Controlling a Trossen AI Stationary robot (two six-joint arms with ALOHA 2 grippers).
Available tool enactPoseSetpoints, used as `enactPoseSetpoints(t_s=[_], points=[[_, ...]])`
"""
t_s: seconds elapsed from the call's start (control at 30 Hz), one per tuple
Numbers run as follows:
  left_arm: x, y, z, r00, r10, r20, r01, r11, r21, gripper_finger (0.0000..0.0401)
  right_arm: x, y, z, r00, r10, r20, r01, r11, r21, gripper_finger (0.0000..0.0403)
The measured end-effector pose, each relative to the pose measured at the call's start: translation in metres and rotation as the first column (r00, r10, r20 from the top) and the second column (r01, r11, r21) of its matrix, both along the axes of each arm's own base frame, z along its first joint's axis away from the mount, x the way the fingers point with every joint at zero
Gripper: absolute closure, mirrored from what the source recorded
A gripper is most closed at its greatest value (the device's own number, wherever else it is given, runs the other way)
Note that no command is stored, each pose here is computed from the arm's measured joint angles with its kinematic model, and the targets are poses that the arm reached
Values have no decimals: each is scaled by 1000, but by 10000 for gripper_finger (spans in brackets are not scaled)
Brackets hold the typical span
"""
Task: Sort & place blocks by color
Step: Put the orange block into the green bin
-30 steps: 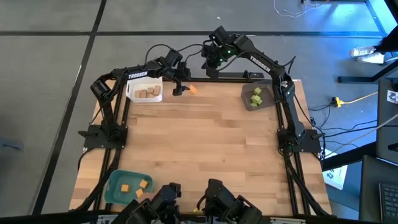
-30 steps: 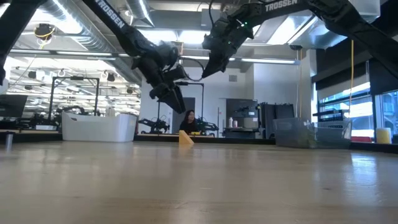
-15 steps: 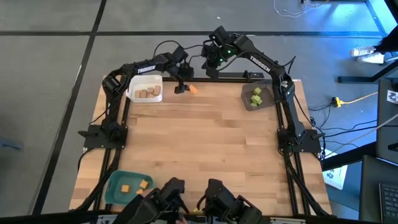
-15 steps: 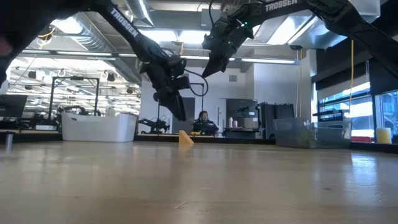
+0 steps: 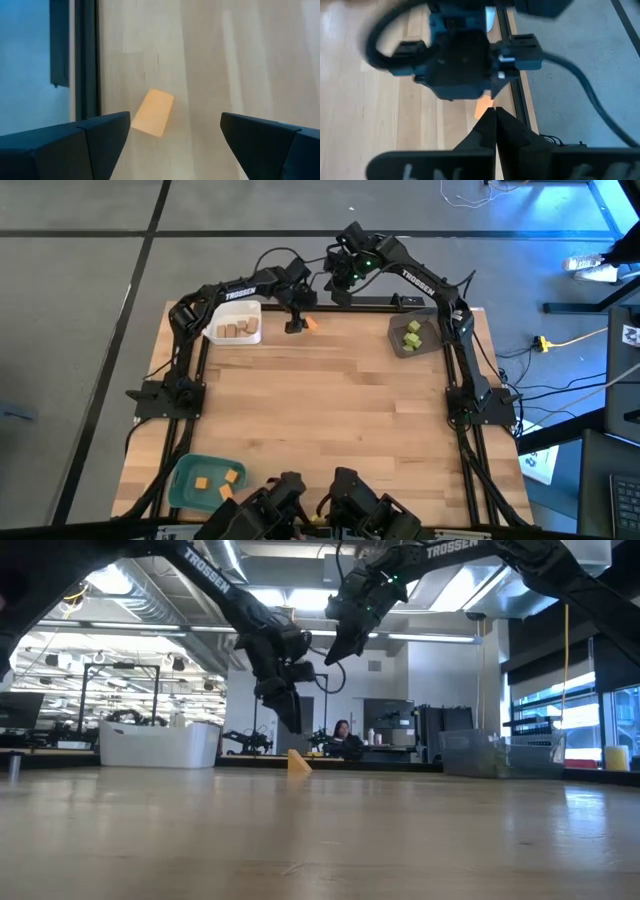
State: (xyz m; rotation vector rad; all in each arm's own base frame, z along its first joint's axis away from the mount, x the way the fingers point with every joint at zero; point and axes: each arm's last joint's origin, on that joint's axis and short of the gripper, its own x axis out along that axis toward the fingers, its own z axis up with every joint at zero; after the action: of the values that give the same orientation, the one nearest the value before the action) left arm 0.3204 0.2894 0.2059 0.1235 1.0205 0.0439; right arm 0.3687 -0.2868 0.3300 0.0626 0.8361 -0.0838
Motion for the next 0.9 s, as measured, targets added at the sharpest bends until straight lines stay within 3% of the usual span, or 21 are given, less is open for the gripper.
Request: enactPoseSetpoints(t_s=[0.23, 0.9], points=[[3, 5, -20, 999, 16, -52, -16, 1000, 1, 95, 0, 0, 0, 1000, 0, 3, 0, 1000, -2, 402], [8, 5, -21, 997, -12, -70, 18, 996, 92, 95, 1, 0, 1, 1000, 0, 8, 0, 1000, -6, 389]])
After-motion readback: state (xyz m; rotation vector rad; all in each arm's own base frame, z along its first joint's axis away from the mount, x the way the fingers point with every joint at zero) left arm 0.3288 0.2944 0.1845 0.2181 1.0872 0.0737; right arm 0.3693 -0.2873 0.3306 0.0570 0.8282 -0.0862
